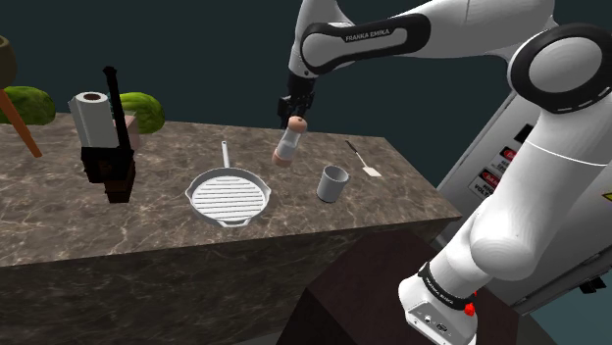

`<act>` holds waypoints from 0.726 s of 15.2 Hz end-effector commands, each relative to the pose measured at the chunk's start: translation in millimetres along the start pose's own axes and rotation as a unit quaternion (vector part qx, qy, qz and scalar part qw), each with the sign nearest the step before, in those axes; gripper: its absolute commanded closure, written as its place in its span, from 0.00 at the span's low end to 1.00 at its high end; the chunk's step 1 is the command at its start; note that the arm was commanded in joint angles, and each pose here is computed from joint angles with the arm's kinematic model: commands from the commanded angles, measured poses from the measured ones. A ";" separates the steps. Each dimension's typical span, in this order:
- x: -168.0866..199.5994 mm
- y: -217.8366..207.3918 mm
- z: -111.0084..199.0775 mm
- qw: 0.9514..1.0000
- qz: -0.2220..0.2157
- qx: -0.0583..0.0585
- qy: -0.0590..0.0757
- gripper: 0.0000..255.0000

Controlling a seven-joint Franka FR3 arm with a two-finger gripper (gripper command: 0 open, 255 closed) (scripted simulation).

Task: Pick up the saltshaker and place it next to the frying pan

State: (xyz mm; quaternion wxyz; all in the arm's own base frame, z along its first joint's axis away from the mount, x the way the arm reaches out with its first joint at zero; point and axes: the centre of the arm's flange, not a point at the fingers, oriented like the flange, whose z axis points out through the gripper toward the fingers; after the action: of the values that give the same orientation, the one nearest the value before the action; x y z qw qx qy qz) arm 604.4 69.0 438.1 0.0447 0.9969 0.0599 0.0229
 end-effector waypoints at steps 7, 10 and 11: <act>-1.4 -3.0 30.4 1.000 0.000 0.000 0.000 1.00; -1.4 -3.0 30.4 1.000 0.000 0.000 0.000 1.00; -1.4 -3.0 30.4 1.000 0.000 0.000 0.000 1.00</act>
State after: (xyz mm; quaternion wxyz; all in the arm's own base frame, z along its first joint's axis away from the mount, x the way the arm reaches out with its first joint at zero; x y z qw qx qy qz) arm 604.1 69.2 407.5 0.0447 0.9969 0.0599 0.0230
